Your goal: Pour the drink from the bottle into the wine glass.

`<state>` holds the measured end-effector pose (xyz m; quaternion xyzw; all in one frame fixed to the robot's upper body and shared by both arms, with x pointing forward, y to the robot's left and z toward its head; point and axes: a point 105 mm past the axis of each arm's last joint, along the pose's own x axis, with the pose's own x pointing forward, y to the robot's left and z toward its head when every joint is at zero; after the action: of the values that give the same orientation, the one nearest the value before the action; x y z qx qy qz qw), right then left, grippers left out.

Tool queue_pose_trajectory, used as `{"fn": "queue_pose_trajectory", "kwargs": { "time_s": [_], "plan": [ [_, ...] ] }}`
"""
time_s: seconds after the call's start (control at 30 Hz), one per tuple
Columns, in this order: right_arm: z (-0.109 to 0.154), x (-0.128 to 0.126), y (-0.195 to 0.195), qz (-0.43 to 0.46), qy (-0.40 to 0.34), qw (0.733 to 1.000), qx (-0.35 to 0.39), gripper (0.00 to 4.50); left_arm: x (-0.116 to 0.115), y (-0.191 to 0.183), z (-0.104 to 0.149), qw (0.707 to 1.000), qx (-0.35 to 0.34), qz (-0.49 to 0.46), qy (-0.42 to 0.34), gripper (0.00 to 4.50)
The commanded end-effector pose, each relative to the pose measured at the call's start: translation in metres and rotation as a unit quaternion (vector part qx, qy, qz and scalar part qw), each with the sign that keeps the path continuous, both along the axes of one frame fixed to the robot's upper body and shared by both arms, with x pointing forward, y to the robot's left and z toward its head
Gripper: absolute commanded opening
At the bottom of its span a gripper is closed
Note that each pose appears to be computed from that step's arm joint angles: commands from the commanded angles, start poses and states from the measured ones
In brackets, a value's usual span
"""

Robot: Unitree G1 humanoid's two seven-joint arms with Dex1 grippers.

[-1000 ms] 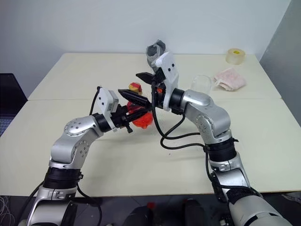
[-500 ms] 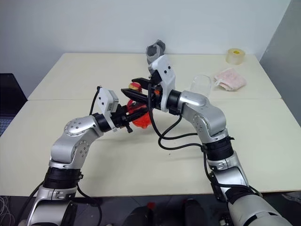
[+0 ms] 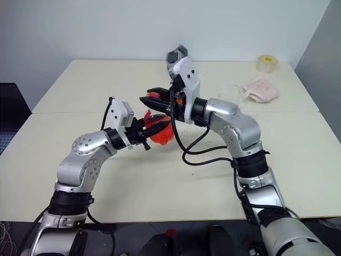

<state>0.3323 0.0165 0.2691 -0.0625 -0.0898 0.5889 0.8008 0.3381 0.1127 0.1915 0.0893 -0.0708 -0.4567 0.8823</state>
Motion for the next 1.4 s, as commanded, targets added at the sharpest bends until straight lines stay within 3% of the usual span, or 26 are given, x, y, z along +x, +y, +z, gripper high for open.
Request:
{"fn": "queue_pose_trajectory", "kwargs": {
  "time_s": [0.03, 0.17, 0.23, 0.33, 0.43, 0.5, 0.6, 0.67, 0.8, 0.93, 1.0, 1.1, 1.2, 1.23, 1.4],
  "plan": [
    [0.021, -0.004, -0.005, 0.001, -0.032, 0.999, 0.007, 1.24, -0.006, 0.004, 0.008, 1.000, 0.001, -0.004, -0.019, 0.99],
    [0.031, 0.000, -0.008, -0.010, 0.076, 0.995, 0.068, 1.24, -0.011, 0.002, 0.007, 1.000, 0.002, -0.009, -0.017, 0.99],
    [0.032, -0.002, -0.009, -0.012, 0.092, 0.993, 0.074, 1.24, -0.013, 0.001, 0.006, 1.000, 0.001, -0.012, -0.015, 0.99],
    [0.032, -0.003, -0.014, -0.020, 0.091, 0.993, 0.071, 1.24, -0.014, 0.000, 0.006, 1.000, 0.000, -0.013, -0.014, 0.99],
    [0.029, -0.008, -0.023, -0.032, 0.025, 0.999, 0.029, 1.24, -0.013, 0.000, 0.006, 1.000, 0.000, -0.012, -0.013, 0.99],
    [0.027, -0.010, -0.024, -0.032, 0.024, 0.999, 0.024, 1.24, -0.013, 0.000, 0.006, 1.000, 0.000, -0.013, -0.013, 0.99],
    [0.033, -0.002, -0.026, -0.044, 0.147, 0.984, 0.095, 1.24, -0.013, -0.002, 0.005, 1.000, 0.001, -0.018, -0.013, 0.99],
    [0.035, -0.002, -0.023, -0.041, 0.169, 0.979, 0.102, 1.24, -0.012, -0.004, 0.006, 1.000, 0.001, -0.020, -0.013, 0.99],
    [0.041, -0.003, -0.020, -0.053, 0.118, 0.988, 0.087, 1.24, -0.010, -0.005, 0.007, 1.000, -0.001, -0.022, -0.015, 0.99],
    [0.039, -0.010, -0.011, -0.051, -0.054, 0.997, 0.010, 1.24, -0.011, -0.006, 0.007, 1.000, -0.002, -0.023, -0.015, 0.99],
    [0.036, -0.009, -0.009, -0.045, -0.058, 0.997, 0.004, 1.24, -0.011, -0.005, 0.006, 1.000, -0.002, -0.022, -0.015, 0.99],
    [0.041, -0.002, -0.006, -0.041, 0.023, 0.997, 0.066, 1.24, -0.012, -0.005, 0.005, 1.000, -0.003, -0.021, -0.015, 0.99],
    [0.044, -0.004, -0.003, -0.045, -0.105, 0.993, 0.024, 1.24, -0.011, -0.005, 0.005, 1.000, -0.003, -0.019, -0.015, 0.99],
    [0.039, -0.003, -0.002, -0.044, -0.105, 0.993, 0.017, 1.24, -0.011, -0.005, 0.006, 1.000, -0.004, -0.019, -0.015, 0.99],
    [0.034, 0.004, -0.004, -0.040, 0.049, 0.995, 0.075, 1.24, -0.010, -0.003, 0.006, 1.000, -0.003, -0.017, -0.015, 0.99]
  ]
}}
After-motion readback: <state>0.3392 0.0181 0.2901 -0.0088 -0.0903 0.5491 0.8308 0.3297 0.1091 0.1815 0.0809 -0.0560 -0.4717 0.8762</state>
